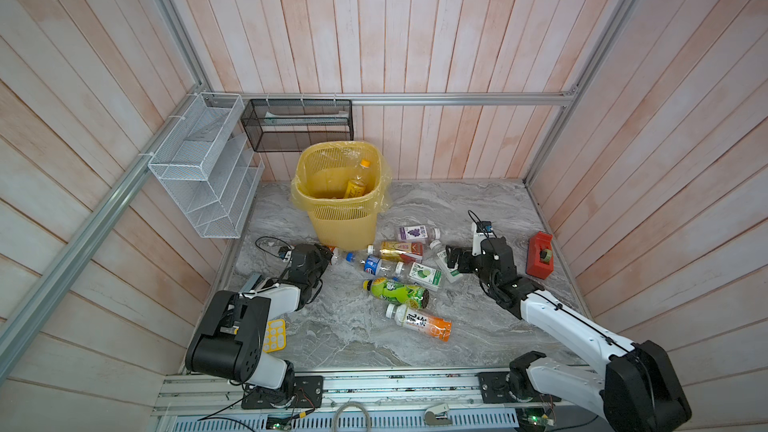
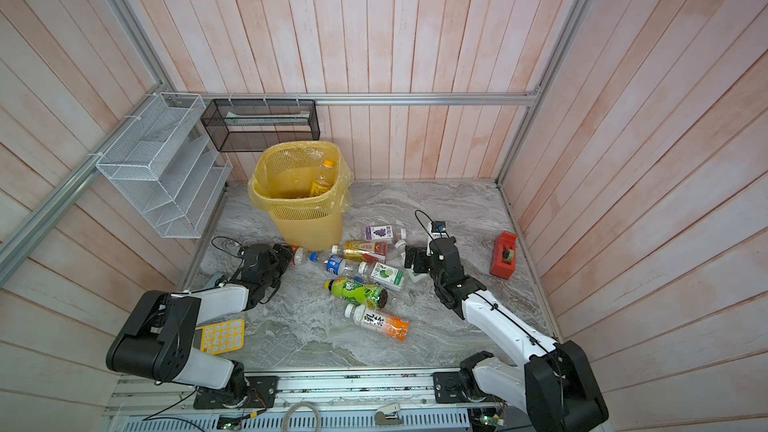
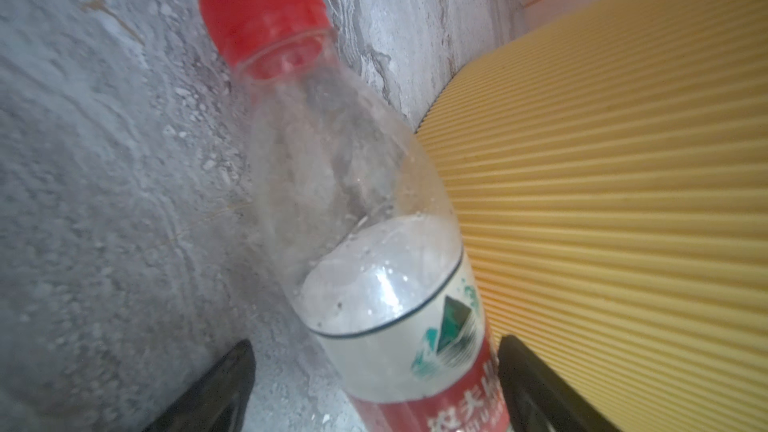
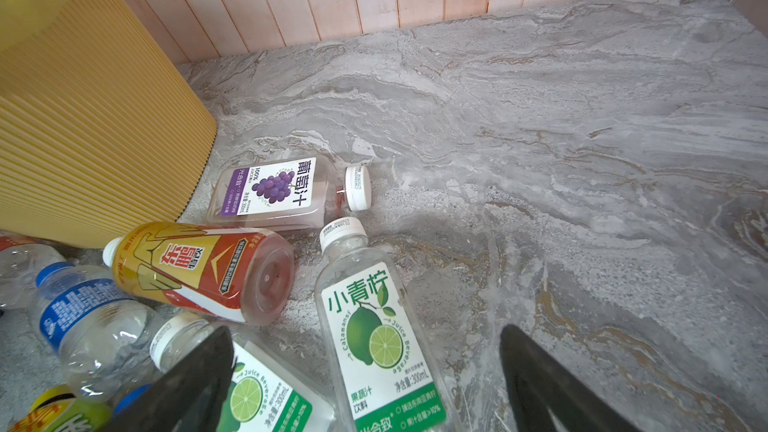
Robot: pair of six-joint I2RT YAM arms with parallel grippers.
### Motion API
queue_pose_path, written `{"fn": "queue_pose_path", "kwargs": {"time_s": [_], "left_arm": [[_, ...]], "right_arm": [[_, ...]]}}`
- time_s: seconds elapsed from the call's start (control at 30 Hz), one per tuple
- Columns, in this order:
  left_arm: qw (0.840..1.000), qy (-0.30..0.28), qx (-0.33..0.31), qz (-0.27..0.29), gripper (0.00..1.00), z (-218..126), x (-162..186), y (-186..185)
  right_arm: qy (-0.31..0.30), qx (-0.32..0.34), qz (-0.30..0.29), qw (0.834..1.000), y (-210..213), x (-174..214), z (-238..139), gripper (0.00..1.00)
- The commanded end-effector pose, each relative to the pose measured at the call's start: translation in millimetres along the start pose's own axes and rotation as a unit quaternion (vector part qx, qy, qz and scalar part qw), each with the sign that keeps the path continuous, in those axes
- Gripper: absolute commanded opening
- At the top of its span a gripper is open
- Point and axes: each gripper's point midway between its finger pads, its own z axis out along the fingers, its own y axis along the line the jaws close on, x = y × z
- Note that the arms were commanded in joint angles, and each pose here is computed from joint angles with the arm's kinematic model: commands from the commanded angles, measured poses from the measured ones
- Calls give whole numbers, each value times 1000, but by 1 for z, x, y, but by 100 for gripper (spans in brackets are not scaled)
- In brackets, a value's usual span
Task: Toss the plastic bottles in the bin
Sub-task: 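Position the left gripper around the red-cap water bottle, then close the left gripper on the red-cap water bottle and lift it, then carry the red-cap bottle with the left gripper over the bin and open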
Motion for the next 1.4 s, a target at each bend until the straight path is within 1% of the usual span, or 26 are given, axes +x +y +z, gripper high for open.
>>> {"fn": "queue_pose_path", "kwargs": {"time_s": [0.0, 0.13, 0.3, 0.5, 0.6, 0.77, 0.8, 0.9, 1.1, 1.33, 1.37], "left_arm": [[1000, -7, -7, -3, 93, 1, -3, 6], [1000, 3, -8, -1, 92, 8, -2, 3], [1000, 22, -7, -2, 86, 19, 3, 9], [999, 37, -4, 4, 72, 23, 9, 12], [999, 39, -4, 5, 68, 22, 10, 14], [999, 40, -1, 3, 56, 18, 6, 19], [999, 39, 1, 2, 55, 17, 5, 21], [999, 31, 8, 6, 54, 8, -1, 20], [998, -7, 26, 52, 53, -26, -20, 3], [989, -90, 51, 102, 54, -91, -54, -26], [987, -105, 58, 108, 54, -103, -60, -32]], "right_arm": [[-4, 11, -4, 1000, -4, -3, -1, 99], [-4, 12, -7, 1000, -4, -3, -1, 99], [-5, 16, -10, 1000, -6, -4, -2, 99], [-7, 20, -13, 1000, -7, -5, -3, 99], [-7, 21, -13, 1000, -7, -5, -3, 99], [-8, 24, -15, 1000, -8, -6, -4, 99], [-8, 24, -15, 1000, -8, -6, -4, 99], [-11, 25, -16, 1000, -8, -8, -5, 99], [-21, 36, -17, 999, -13, -10, -7, 99], [-34, 40, -16, 999, -17, -10, -11, 99], [-40, 53, -8, 998, -26, -14, -11, 99]]}}
